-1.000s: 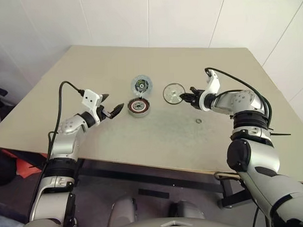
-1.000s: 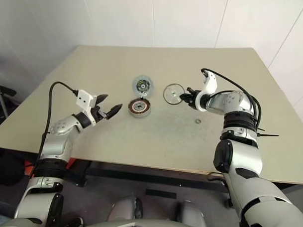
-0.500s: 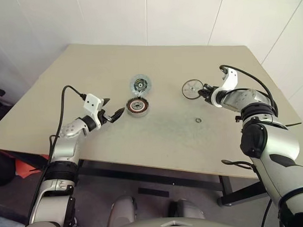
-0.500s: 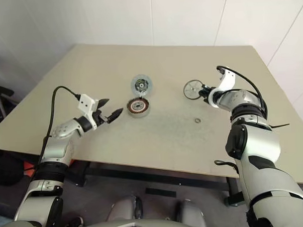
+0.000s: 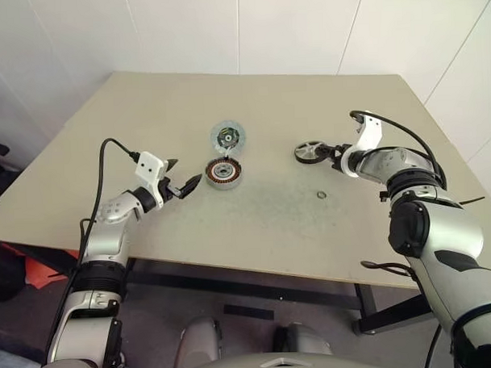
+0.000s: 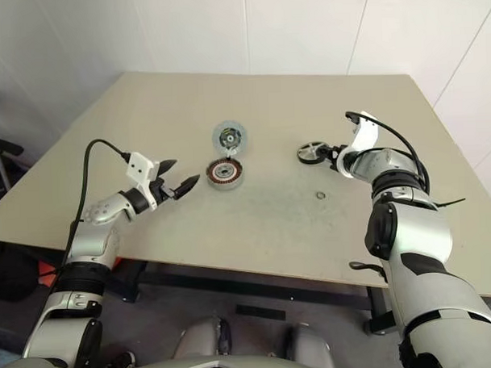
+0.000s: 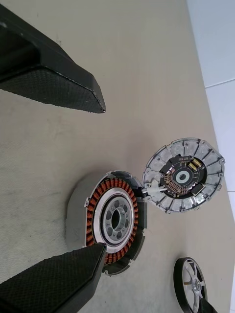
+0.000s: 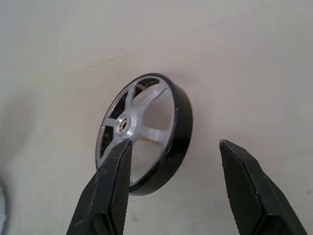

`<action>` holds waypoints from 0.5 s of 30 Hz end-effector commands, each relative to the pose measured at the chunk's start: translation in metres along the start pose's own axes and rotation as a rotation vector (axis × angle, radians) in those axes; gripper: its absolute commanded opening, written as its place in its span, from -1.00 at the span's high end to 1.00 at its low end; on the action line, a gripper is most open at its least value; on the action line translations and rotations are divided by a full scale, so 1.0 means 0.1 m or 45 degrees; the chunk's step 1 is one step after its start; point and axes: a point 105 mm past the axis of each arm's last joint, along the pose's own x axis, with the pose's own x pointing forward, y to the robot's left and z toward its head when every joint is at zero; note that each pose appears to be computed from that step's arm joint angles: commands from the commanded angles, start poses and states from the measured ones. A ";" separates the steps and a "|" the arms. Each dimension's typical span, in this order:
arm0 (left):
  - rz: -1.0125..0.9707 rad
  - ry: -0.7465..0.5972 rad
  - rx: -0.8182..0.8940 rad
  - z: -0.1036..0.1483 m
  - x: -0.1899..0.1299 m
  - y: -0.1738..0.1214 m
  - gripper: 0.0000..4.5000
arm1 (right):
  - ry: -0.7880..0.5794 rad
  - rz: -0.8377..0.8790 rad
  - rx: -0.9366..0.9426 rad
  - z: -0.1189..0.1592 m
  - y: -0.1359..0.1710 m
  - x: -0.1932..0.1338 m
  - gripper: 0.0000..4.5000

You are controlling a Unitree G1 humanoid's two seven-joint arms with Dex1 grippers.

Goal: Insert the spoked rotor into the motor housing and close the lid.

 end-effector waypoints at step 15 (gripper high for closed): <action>-0.003 -0.055 0.057 0.15 0.03 0.03 -1.00 | -0.523 0.925 -1.331 0.23 1.37 -0.73 -0.41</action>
